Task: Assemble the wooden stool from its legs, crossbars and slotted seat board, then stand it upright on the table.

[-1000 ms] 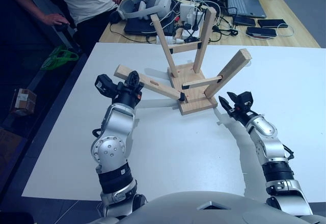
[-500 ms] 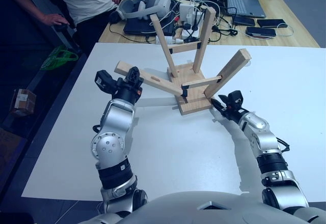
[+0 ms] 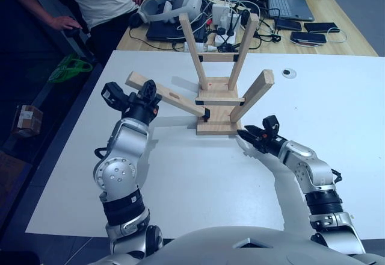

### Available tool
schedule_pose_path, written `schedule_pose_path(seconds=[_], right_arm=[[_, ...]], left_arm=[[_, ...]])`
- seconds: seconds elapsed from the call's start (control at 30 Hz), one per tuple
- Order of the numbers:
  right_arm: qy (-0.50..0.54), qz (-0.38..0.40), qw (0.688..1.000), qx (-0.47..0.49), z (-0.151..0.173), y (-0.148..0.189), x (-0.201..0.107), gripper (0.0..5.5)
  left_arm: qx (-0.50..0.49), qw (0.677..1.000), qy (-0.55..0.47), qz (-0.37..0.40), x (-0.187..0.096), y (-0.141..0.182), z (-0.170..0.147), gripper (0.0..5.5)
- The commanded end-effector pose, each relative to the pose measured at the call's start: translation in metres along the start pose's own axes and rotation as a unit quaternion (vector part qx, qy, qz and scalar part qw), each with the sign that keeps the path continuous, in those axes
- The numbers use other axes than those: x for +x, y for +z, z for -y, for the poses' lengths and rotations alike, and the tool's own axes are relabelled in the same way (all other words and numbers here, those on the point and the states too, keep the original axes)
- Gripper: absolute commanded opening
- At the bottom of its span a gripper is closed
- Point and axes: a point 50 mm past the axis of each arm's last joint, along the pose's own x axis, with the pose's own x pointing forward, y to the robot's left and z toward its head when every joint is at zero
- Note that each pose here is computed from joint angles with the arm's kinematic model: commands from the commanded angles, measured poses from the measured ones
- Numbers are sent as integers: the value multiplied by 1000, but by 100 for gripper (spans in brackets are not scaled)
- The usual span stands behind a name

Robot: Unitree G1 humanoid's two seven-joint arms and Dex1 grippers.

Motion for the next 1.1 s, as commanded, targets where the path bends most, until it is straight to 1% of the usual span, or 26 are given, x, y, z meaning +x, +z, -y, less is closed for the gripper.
schedule_pose_path(seconds=[0.03, 0.17, 0.37, 0.53, 0.7, 0.9, 1.1], right_arm=[[-26, -2, 1000, 2, 7, -2, -9, 203], [-41, 6, 999, -1, 10, 1, -9, 203], [-54, 9, 998, -5, 14, 2, -12, 203], [-58, 9, 998, -6, 15, 1, -13, 203], [-59, 10, 998, -5, 15, 1, -13, 203], [-60, 10, 998, -9, 15, 2, -11, 203], [-59, 10, 998, -13, 13, 3, -9, 203]], left_arm=[[8, 1000, 5, -12, -5, -5, -2, 101], [48, 999, 12, -11, -6, -8, -6, 101], [64, 998, 15, -1, -6, -5, -10, 101], [29, 999, 12, 11, -4, 6, -10, 101], [9, 1000, 22, 7, -4, 7, -13, 101], [87, 996, 3, -12, -2, 2, -9, 101], [131, 991, -18, 10, 12, 17, 8, 101]])
